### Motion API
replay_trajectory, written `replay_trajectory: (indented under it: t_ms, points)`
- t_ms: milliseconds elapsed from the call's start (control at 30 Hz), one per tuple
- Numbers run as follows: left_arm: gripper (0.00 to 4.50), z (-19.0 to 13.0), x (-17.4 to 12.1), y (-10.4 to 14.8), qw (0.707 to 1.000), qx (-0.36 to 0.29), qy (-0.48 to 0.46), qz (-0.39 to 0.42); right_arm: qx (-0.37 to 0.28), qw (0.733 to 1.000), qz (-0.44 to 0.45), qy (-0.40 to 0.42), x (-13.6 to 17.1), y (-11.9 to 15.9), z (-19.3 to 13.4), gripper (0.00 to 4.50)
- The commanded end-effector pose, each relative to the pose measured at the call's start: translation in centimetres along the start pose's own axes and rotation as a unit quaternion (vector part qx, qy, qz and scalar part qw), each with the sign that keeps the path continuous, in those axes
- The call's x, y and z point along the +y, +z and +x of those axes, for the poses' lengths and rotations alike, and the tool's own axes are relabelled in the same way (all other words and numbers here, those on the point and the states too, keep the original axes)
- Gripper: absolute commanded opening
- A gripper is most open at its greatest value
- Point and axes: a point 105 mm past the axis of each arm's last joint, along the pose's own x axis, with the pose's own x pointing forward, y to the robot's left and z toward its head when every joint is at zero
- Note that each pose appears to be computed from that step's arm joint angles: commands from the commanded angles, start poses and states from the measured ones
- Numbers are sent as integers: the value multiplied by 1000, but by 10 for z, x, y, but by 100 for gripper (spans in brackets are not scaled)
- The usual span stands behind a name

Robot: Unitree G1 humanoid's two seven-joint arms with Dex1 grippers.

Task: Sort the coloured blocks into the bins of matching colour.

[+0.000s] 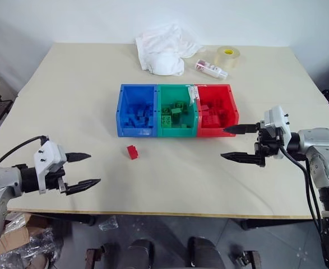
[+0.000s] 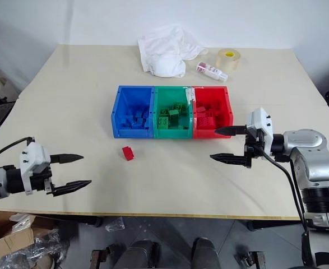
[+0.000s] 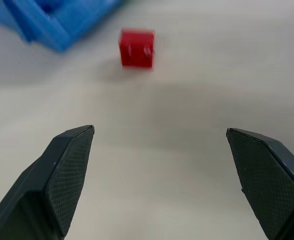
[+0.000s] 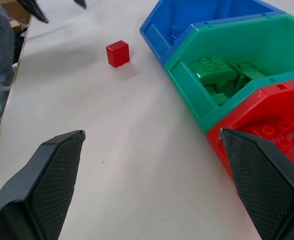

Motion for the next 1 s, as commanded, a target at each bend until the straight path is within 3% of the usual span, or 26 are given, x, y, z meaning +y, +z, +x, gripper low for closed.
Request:
replay_trajectory:
  t_ms: [33,267,467,567,833,1000]
  points:
    - [449,30,2,6,999,-18,-7,26,-6,1000,-20,-4,3,9,-5,450]
    - [449,84,10,-1,999,-21,-33,34,-4,1000,-17,-23,11,8,-11,450]
    - [449,110,17,-14,998,-20,-49,23,-1,999,-11,-49,19,6,-19,450]
    - [388,114,18,-15,998,-22,-53,18,0,998,-9,-57,21,6,-21,450]
    - [145,116,22,-7,997,-45,-57,0,-1,997,-6,-71,24,6,-24,450]
    - [146,122,16,25,992,-79,-83,45,0,996,-9,-84,25,8,-29,450]
